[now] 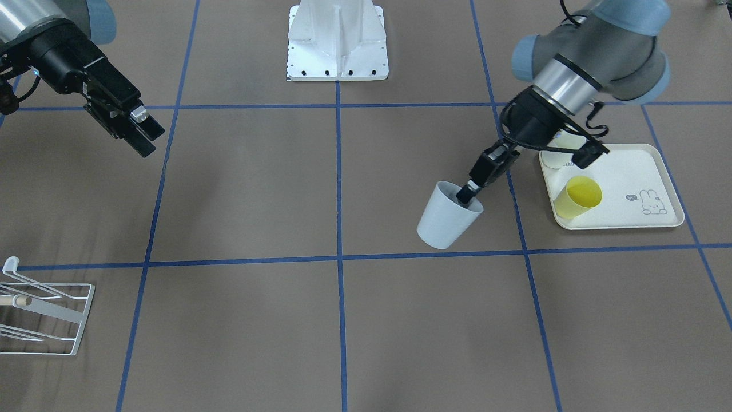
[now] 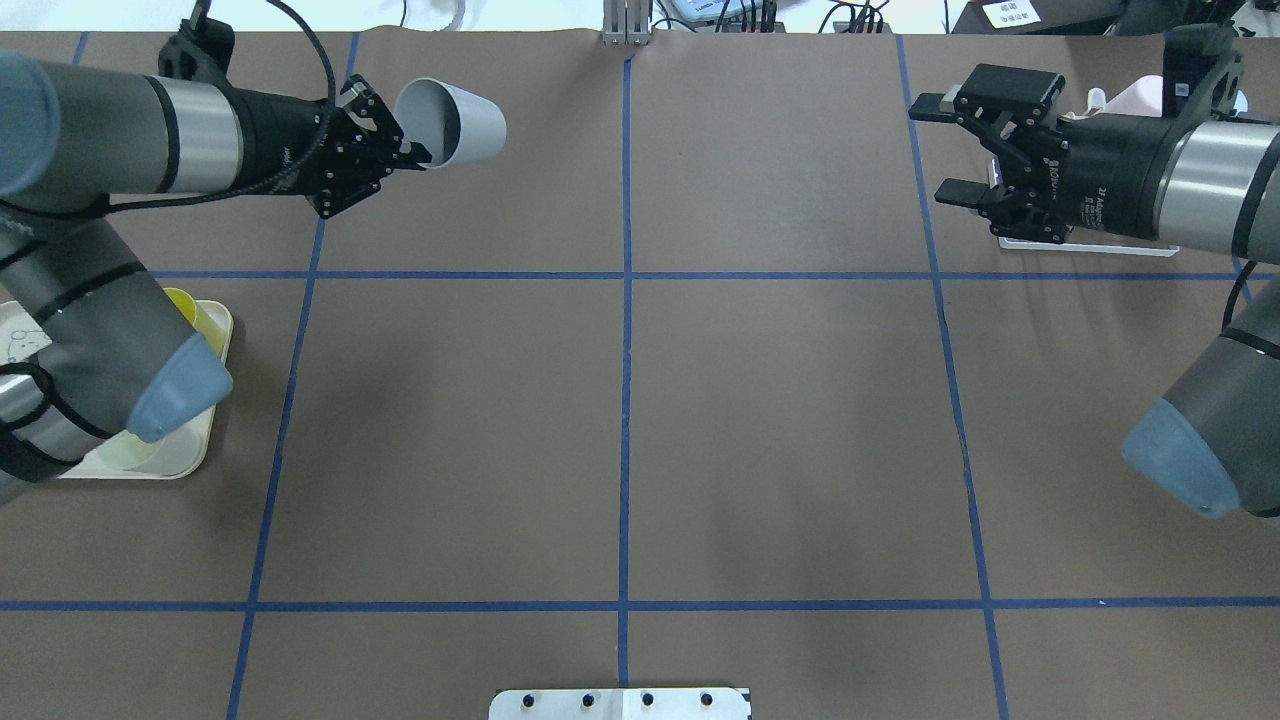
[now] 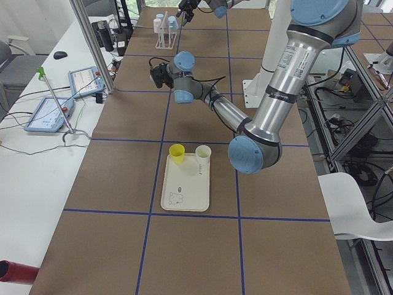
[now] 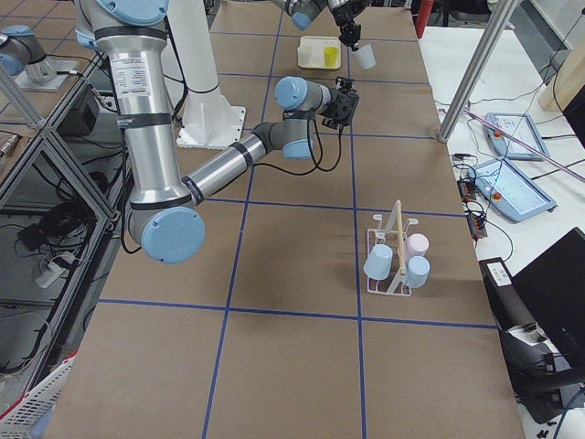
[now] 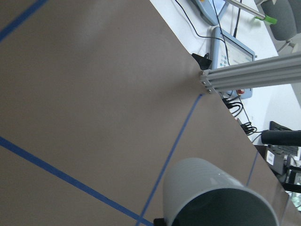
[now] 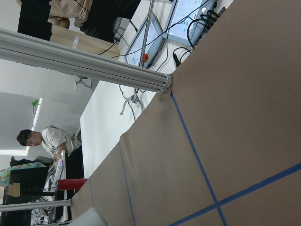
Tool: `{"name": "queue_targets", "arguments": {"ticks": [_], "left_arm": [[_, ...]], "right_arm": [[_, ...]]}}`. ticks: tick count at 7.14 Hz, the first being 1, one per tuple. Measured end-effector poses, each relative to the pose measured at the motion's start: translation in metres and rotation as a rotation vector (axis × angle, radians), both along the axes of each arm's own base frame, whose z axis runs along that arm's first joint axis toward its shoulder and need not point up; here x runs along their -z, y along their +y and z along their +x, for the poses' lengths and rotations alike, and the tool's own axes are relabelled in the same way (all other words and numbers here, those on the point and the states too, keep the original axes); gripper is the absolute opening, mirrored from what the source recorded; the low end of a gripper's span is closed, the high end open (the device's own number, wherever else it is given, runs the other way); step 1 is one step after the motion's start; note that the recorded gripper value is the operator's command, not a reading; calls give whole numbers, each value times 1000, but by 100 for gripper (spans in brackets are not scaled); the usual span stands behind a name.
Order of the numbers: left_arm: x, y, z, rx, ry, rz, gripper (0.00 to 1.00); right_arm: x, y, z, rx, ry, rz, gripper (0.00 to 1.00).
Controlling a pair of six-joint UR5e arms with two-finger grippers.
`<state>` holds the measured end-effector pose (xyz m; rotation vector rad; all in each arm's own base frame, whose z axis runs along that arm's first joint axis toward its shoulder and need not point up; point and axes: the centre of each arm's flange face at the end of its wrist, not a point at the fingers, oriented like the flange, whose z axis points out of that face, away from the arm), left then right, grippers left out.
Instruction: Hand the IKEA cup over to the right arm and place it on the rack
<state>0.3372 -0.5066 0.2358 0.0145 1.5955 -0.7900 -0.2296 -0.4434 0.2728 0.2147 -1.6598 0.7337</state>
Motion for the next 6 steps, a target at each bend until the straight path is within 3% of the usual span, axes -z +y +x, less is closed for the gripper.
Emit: {"name": "queue_targets", "arguments": {"ticks": [2,6], "left_arm": [[23,31,27,44,230,-24,0],[39,85,81,90,631,-92,0]], "right_arm": [[3,6,-6,22,-84,-47,100],[47,12,-58,21,-215,-60,100]]}}
